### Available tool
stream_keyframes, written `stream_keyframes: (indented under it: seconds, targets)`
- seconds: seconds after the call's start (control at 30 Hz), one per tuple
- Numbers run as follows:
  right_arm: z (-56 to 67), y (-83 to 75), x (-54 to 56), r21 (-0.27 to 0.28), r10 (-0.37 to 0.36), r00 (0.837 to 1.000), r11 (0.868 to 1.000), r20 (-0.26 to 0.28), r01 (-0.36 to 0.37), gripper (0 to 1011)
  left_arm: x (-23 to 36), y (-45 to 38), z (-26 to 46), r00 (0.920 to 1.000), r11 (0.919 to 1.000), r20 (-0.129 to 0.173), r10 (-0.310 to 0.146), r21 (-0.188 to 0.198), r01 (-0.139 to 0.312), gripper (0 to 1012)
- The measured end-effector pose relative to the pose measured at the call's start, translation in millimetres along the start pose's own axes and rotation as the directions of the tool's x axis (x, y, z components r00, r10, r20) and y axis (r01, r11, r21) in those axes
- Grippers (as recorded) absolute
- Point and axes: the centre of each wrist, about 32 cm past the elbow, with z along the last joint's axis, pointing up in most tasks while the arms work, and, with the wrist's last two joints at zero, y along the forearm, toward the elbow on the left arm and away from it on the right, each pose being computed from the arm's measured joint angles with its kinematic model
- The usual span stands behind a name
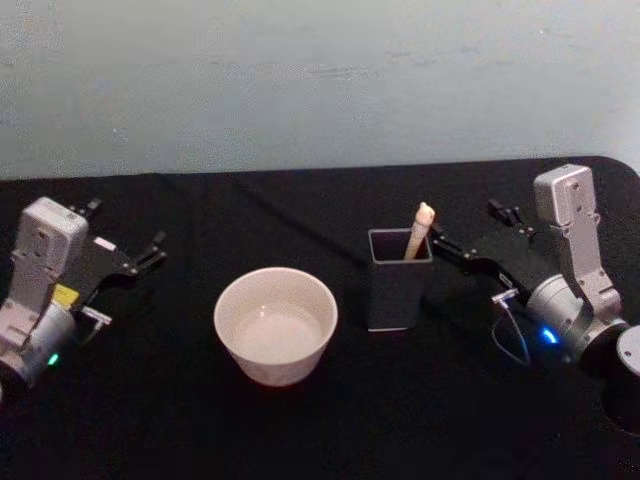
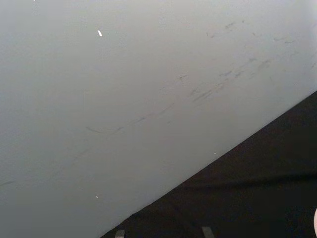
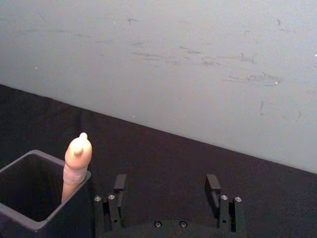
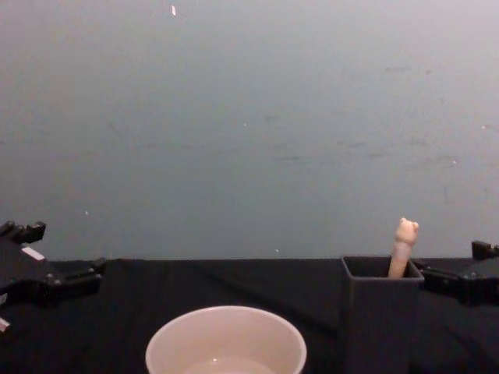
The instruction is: Pick up the stirring spoon with one hand, stir inside the cup, then place it back in its original position.
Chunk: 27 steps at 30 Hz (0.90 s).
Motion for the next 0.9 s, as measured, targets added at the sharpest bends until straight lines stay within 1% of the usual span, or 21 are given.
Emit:
stream_keyframes:
  seconds: [0.9]
  targets:
    - [0.4,-0.1,0.3,0.003,0.0,1.0,1.0,-0.001,0.0,1000,0.0,0.0,0.0,1.0,1.0,0.0,0.0,0.0,0.0,1001]
